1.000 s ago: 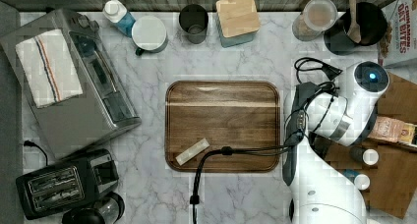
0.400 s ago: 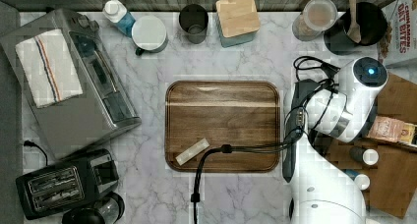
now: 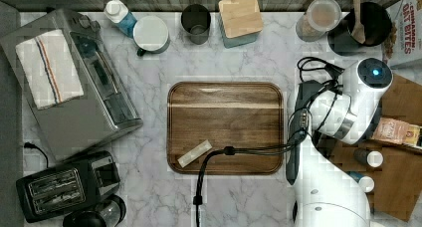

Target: Close the drawer.

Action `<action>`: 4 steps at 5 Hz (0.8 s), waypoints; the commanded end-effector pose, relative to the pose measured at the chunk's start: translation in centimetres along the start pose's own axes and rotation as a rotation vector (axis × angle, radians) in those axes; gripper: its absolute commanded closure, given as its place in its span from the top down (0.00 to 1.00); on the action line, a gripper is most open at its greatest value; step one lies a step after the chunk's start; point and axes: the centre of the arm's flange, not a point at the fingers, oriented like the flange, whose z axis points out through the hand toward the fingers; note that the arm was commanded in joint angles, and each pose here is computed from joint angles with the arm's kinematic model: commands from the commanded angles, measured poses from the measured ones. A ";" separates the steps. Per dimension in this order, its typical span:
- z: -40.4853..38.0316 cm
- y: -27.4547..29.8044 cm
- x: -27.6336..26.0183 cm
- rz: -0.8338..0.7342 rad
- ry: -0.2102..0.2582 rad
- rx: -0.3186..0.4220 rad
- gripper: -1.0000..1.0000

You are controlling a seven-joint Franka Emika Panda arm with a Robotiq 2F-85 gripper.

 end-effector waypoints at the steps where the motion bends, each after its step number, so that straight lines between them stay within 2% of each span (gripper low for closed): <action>1: -5.5 20.6 -2.1 0.239 0.115 -0.120 0.00; 4: -5.5 20.6 -2.1 0.239 0.115 -0.120 0.00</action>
